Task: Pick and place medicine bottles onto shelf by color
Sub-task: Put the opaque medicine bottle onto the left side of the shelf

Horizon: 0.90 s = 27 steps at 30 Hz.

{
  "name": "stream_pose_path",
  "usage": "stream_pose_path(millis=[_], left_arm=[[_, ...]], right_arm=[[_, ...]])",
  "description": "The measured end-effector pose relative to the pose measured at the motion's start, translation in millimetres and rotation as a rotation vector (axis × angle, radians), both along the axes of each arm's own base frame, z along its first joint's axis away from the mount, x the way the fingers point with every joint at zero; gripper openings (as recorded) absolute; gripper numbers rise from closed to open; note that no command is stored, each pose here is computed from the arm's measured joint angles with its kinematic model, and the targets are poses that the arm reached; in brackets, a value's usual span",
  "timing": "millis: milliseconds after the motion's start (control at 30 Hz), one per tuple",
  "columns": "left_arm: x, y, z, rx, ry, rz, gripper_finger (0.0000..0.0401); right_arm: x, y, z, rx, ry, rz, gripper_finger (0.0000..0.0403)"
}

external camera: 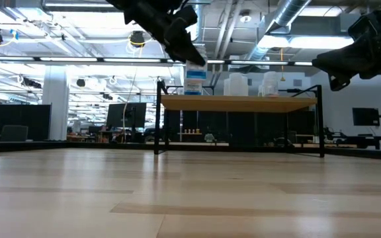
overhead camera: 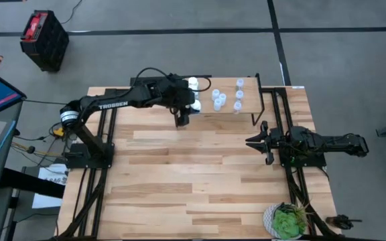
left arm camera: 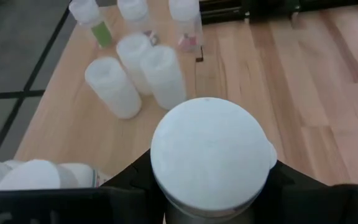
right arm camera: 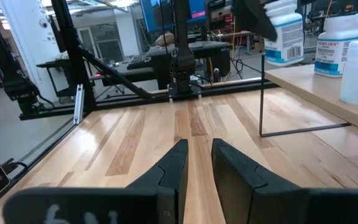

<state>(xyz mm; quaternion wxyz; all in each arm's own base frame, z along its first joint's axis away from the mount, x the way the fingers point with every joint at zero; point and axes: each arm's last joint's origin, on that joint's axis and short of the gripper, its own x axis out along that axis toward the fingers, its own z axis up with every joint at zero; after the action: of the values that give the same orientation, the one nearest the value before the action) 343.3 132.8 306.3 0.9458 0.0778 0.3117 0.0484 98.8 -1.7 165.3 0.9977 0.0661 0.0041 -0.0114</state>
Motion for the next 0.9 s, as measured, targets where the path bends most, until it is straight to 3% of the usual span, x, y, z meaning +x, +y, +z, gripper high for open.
stream_pose_path(millis=[300,900], left_arm=[[-3,5,-16,0.018,0.099,0.027,0.0133],[5,10,-22,0.093,0.094,0.036,0.014]], right_arm=[[0,0,0,0.0,0.0,0.0,0.0097],[0,0,0,0.0,0.0,0.001,0.0097]])
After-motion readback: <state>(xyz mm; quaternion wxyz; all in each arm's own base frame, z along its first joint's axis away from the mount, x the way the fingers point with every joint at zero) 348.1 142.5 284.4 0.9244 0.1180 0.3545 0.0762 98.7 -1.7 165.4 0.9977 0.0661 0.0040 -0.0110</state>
